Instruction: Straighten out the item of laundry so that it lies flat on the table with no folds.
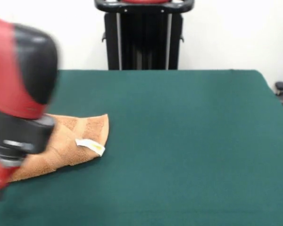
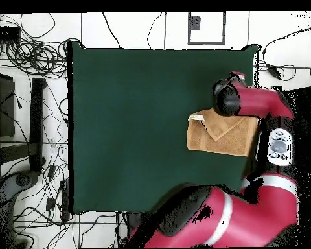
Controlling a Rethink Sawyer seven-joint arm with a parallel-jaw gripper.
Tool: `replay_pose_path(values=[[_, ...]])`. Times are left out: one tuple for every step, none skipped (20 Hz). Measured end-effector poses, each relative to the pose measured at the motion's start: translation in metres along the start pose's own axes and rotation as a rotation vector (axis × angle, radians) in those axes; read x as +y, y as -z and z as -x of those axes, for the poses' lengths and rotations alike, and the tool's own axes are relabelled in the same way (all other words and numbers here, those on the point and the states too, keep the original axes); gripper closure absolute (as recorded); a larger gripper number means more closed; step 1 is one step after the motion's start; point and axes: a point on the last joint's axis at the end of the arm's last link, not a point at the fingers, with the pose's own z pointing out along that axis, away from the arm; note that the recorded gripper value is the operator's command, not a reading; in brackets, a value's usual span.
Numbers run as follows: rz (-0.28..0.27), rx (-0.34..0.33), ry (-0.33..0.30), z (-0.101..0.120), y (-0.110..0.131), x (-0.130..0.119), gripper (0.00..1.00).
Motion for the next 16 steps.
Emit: replay_pose_path(values=[[-0.006, 0.003, 0.016, -0.013, 0.005, 0.003, 0.0], [-0.01, 0.008, 0.036, -0.029, 0.01, 0.006, 0.0], [-0.015, 0.013, 0.056, -0.044, 0.015, 0.008, 0.0], [-0.02, 0.026, 0.105, -0.081, 0.028, 0.012, 0.0], [-0.019, 0.031, 0.118, -0.091, 0.031, 0.013, 0.0], [-0.018, 0.037, 0.133, -0.102, 0.035, 0.014, 0.0], [-0.011, 0.05, 0.152, -0.118, 0.04, 0.015, 0.0], [-0.008, 0.061, 0.159, -0.129, 0.042, 0.016, 0.0], [-0.008, 0.069, 0.157, -0.134, 0.042, 0.015, 0.0], [-0.008, 0.078, 0.155, -0.138, 0.042, 0.015, 0.0], [-0.011, 0.08, 0.153, -0.139, 0.042, 0.014, 0.0], [-0.018, 0.081, 0.151, -0.139, 0.04, 0.013, 0.0], [-0.04, 0.077, 0.148, -0.136, 0.039, 0.009, 0.0], [-0.075, 0.068, 0.145, -0.13, 0.038, 0.005, 0.0], [-0.104, 0.06, 0.143, -0.126, 0.037, 0.001, 0.0], [-0.133, 0.052, 0.141, -0.121, 0.037, -0.002, 0.0]])
